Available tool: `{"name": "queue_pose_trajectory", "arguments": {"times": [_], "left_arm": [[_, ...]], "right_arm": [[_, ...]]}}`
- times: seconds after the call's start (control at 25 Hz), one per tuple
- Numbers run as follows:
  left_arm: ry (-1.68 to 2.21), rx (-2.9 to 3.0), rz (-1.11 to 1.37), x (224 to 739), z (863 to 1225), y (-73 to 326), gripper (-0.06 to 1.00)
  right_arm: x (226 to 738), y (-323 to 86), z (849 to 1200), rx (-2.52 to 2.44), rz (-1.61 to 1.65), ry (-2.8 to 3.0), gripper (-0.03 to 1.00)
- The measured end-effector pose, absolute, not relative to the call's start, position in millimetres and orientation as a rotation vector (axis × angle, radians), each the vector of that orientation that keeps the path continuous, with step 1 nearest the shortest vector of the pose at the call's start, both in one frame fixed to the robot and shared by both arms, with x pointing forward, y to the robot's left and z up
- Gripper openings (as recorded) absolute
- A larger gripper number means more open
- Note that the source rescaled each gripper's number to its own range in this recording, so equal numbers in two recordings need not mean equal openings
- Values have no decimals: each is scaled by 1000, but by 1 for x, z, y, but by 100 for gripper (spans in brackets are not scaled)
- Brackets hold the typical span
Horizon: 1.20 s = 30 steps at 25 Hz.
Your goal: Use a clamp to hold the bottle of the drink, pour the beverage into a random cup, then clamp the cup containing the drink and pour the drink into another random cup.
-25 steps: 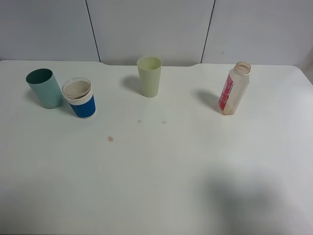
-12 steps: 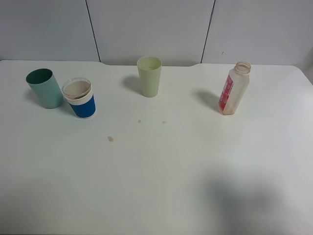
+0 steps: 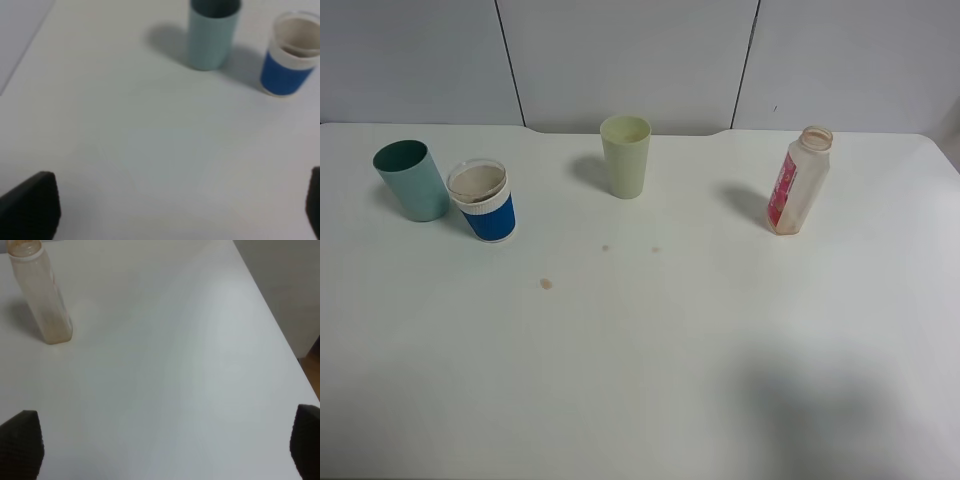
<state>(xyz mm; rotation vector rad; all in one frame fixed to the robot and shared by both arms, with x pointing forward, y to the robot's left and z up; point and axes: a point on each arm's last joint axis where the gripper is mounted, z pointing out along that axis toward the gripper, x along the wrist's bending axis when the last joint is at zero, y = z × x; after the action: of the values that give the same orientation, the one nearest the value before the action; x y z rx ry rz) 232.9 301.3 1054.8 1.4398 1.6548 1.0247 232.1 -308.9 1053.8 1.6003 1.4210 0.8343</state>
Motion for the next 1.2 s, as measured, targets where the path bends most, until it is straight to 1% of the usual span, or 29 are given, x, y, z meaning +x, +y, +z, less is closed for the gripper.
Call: {"name": "queue_pose_trajectory", "arguments": {"times": [0.2,1.2], "left_arm": [[1611,1471,992,233,1055,301,100],[1608,1475,993,233,1055,301,100]], "right_arm": [[232,-309,1054,1600,834,1421,98],[232,-309,1054,1600,834,1421,98]]}}
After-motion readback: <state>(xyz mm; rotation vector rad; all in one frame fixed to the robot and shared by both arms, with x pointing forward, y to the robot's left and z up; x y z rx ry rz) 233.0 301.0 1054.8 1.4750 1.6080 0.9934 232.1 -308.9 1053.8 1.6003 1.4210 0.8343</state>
